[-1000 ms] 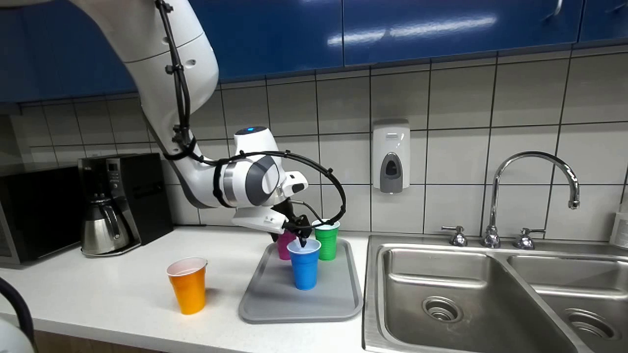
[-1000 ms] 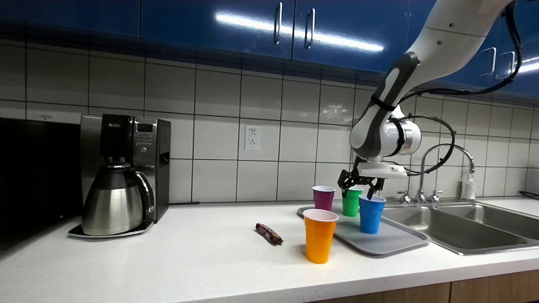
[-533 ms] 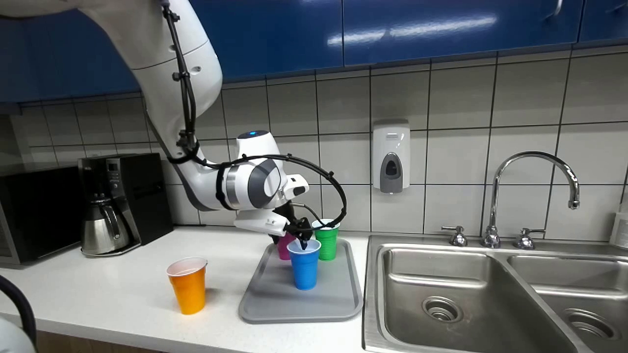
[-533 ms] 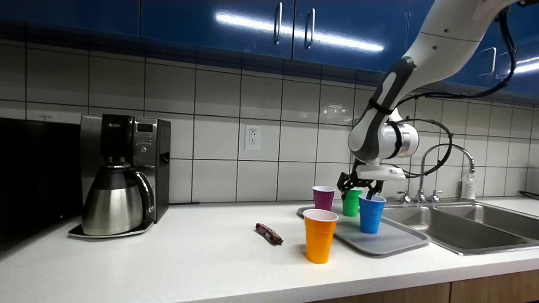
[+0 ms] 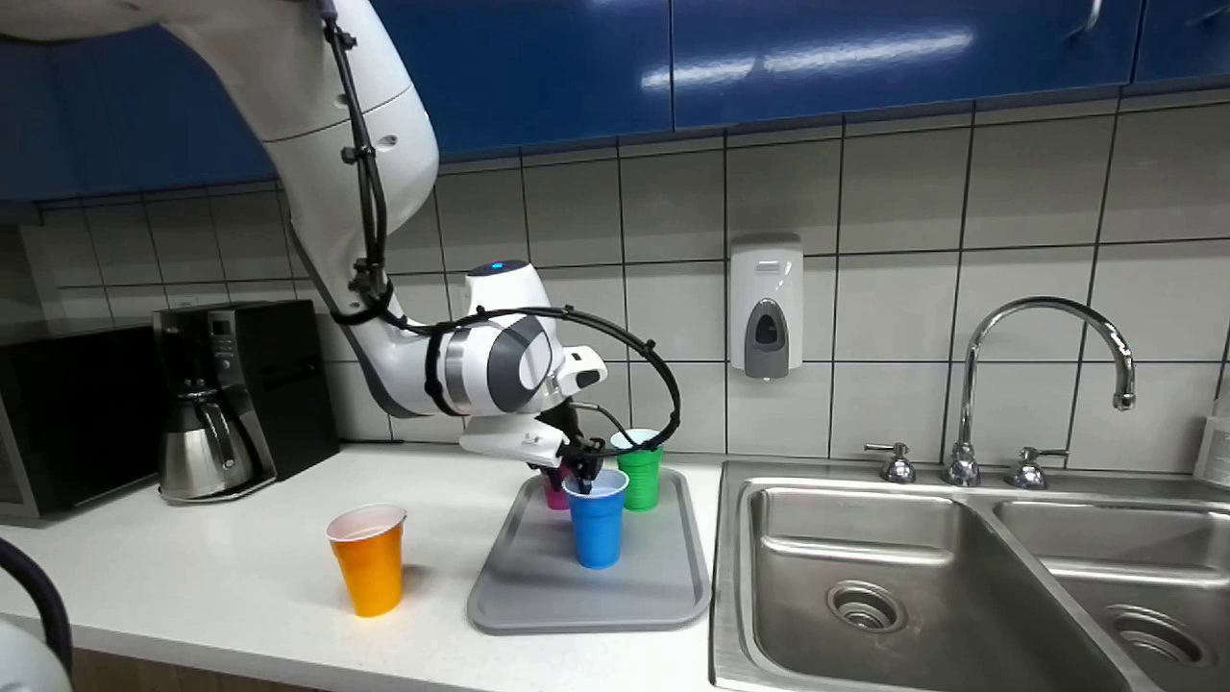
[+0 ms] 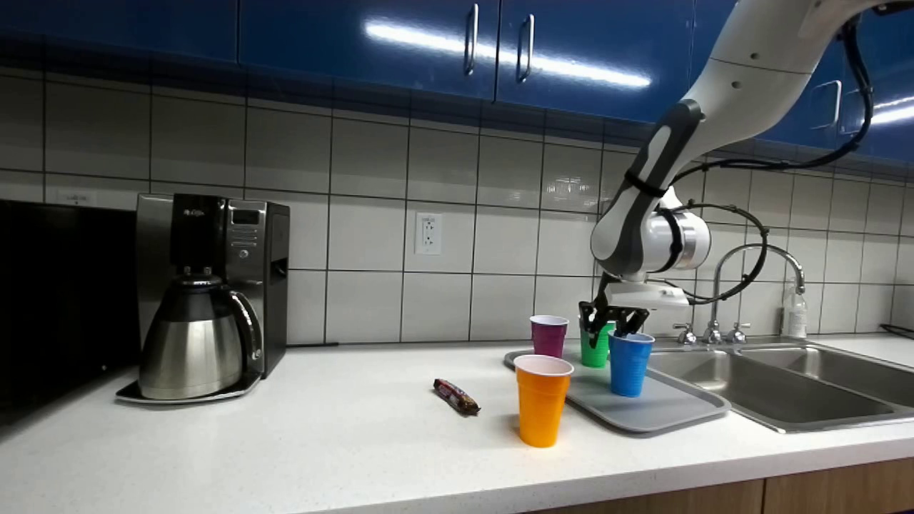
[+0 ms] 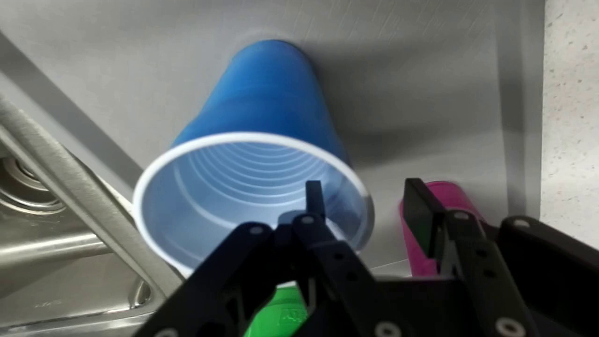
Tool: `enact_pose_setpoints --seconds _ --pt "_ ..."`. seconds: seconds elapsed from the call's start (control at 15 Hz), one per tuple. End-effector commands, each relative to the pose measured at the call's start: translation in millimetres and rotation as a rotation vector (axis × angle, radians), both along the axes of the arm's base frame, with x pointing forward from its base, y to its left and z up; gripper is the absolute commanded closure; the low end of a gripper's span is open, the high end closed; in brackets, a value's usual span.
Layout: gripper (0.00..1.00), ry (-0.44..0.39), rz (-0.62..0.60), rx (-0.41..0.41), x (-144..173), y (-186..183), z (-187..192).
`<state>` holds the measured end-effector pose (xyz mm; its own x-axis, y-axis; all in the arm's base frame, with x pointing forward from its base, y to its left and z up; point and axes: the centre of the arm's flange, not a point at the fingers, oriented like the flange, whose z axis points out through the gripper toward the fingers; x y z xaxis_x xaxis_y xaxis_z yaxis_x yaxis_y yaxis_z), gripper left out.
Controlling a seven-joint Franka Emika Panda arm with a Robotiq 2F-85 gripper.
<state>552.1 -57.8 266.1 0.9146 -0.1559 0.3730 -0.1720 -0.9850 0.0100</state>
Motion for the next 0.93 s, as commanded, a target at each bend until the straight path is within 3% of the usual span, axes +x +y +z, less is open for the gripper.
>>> enact_pose_setpoints --seconds 0.0,0.13,0.2,0.87 --pt "0.82 0.011 -0.006 -0.005 4.5 0.5 5.4" --pt "0.97 0.011 -0.008 -0.005 4.1 0.3 6.0" --pt "1.0 0.011 -0.008 -0.005 3.9 0.2 6.1" --pt "0.99 -0.026 -0.01 -0.01 2.7 3.5 23.5"
